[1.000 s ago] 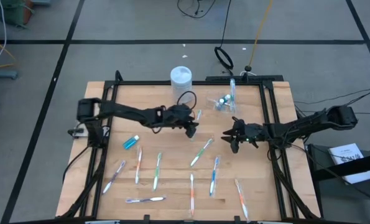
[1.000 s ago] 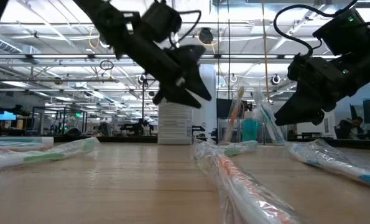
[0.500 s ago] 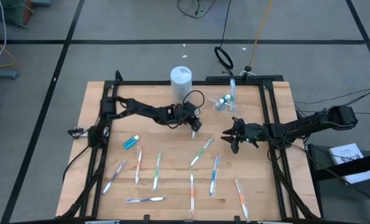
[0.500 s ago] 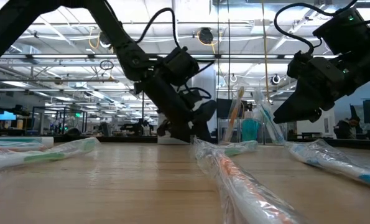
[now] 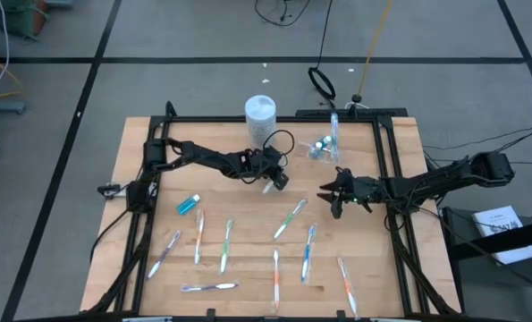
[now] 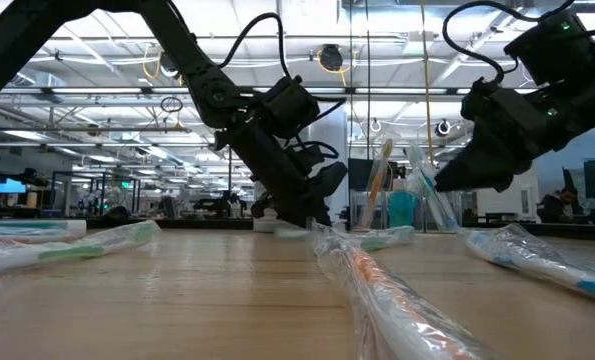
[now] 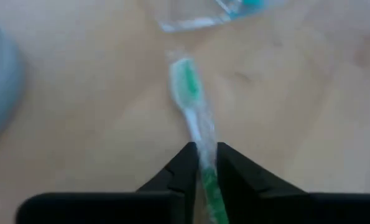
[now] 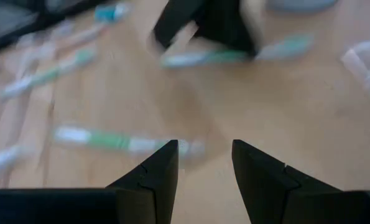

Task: Pick & Place toothbrushing station
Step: Put the white and green toothbrush into the transparent mesh organizer

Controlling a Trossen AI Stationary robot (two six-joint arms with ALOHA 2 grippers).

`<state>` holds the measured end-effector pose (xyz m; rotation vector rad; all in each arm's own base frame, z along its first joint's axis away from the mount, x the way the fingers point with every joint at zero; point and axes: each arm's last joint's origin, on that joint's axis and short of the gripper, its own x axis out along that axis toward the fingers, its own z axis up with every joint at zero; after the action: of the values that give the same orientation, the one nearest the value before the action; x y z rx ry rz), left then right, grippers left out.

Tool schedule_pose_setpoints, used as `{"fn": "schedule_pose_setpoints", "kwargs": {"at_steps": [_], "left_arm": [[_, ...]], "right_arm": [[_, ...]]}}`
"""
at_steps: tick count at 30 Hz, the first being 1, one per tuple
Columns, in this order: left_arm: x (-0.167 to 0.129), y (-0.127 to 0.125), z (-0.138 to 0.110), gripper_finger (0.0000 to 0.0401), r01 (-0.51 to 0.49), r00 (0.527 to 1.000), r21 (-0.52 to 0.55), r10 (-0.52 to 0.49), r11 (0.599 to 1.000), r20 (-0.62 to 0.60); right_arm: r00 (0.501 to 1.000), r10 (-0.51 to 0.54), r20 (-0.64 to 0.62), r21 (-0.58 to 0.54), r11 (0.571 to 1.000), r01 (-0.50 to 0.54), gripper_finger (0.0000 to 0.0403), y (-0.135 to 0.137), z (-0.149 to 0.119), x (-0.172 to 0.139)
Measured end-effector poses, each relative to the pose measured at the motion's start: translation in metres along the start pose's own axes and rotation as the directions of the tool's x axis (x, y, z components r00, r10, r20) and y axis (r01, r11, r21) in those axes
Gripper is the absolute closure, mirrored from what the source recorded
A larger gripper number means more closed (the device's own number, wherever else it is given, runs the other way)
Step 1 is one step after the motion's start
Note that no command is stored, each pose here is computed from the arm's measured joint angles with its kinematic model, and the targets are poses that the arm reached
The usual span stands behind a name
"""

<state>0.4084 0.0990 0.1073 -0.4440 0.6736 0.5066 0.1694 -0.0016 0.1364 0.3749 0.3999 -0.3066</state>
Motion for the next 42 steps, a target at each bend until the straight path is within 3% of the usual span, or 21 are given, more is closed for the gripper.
{"fn": "schedule_pose_setpoints", "kwargs": {"at_steps": [3, 6, 12, 17, 23, 28, 33, 42], "left_arm": [[-0.006, -0.008, 0.001, 0.0374, 0.046, 0.999, 0.039, -0.046, 0.998, 0.001], [-0.019, -0.022, 0.009, 0.0395, 0.097, 0.994, 0.087, -0.101, 0.992, 0.039], [-0.064, -0.062, 0.023, 0.0389, 0.161, 0.970, 0.254, -0.201, 0.954, 0.139], [-0.100, -0.086, 0.031, 0.0398, 0.151, 0.946, 0.326, -0.232, 0.933, 0.225], [-0.132, -0.105, 0.035, 0.0397, 0.143, 0.918, 0.354, -0.258, 0.924, 0.303], [-0.141, -0.119, 0.031, 0.0391, 0.167, 0.892, 0.397, -0.311, 0.902, 0.329], [-0.143, -0.123, 0.027, 0.0398, 0.168, 0.894, 0.405, -0.312, 0.899, 0.320], [-0.147, -0.128, 0.023, 0.0397, 0.108, 0.897, 0.402, -0.263, 0.909, 0.354]], "right_arm": [[0.992, -0.059, 0.108, 0.034, 0.998, 0.056, 0.0261, 0.000, 0.008, 0.000], [0.982, -0.040, 0.185, 0.105, 0.994, 0.021, 0.0261, 0.003, 0.015, -0.001], [0.964, 0.022, 0.267, 0.170, 0.983, -0.069, 0.0261, 0.009, 0.023, -0.001], [0.947, 0.084, 0.311, 0.115, 0.986, -0.125, 0.0261, 0.019, 0.022, 0.004], [0.873, 0.192, 0.448, -0.010, 0.978, -0.210, 0.0261, 0.038, 0.029, 0.012], [0.852, 0.213, 0.478, -0.065, 0.976, -0.208, 0.0261, 0.056, 0.042, 0.030], [0.834, 0.223, 0.505, -0.124, 0.975, -0.185, 0.0264, 0.069, 0.055, 0.039], [0.815, 0.242, 0.527, -0.221, 0.965, -0.143, 0.0317, 0.073, 0.057, 0.038]]}}
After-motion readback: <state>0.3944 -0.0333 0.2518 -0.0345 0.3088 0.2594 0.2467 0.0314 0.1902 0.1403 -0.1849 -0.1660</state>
